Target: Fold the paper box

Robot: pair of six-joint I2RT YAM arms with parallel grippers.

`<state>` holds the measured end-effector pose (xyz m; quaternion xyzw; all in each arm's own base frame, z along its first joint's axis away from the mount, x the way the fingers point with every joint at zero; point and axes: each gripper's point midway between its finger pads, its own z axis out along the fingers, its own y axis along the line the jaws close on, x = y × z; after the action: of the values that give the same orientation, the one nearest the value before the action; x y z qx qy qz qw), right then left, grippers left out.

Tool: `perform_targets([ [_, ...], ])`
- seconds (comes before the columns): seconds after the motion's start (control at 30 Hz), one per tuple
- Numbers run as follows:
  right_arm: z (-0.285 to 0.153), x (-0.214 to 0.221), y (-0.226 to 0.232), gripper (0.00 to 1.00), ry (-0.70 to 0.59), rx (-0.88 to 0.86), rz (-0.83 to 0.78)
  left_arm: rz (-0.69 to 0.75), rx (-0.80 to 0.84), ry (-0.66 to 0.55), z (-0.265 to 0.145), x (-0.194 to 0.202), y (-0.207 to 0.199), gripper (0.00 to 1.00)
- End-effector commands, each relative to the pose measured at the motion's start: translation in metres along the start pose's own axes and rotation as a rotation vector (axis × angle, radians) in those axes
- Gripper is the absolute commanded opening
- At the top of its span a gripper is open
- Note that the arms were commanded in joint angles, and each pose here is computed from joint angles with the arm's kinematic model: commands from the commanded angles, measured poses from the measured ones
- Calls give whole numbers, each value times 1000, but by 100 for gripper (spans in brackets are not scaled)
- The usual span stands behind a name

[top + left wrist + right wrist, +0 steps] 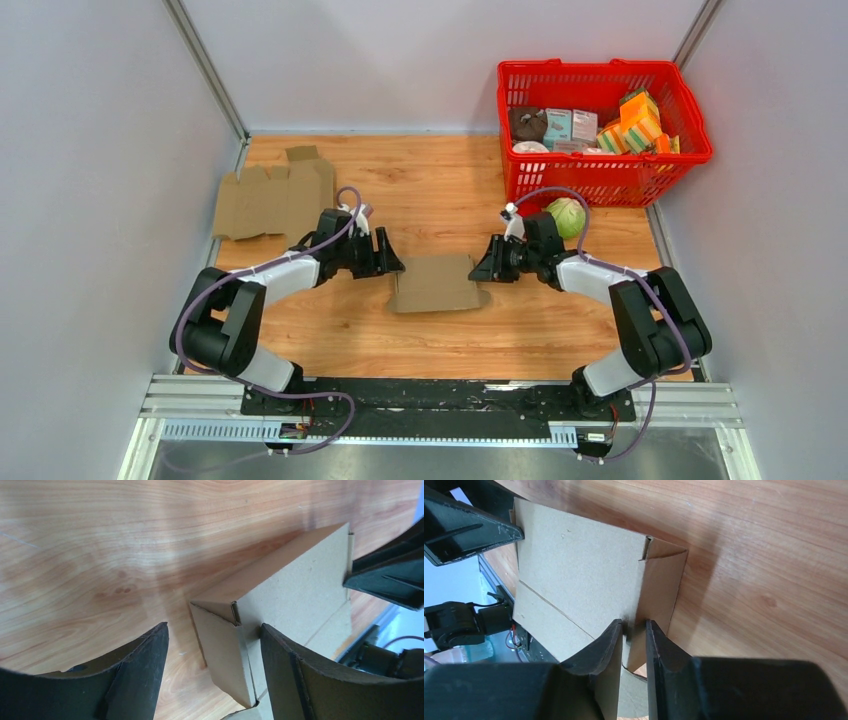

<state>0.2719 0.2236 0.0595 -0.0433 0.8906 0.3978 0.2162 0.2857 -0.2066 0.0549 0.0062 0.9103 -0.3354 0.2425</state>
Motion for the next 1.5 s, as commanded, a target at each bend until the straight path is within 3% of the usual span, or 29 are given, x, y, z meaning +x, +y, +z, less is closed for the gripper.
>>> perform_targets([
  [0.0,0,2,-21,24,-17,8,72,-49,139,-16,1,-1,-22,75],
  [0.27,4,10,-38,22,-4,32,134,-150,345,-96,-2,-2,-49,76],
  [0.57,3,10,-50,22,-26,23,200,-252,272,-179,-18,4,-36,77],
  [0.93,4,6,-46,22,-33,3,212,-338,420,-152,-8,4,-67,77],
  [1.47,2,14,-72,22,-35,48,296,-368,295,-164,-10,18,-48,78],
])
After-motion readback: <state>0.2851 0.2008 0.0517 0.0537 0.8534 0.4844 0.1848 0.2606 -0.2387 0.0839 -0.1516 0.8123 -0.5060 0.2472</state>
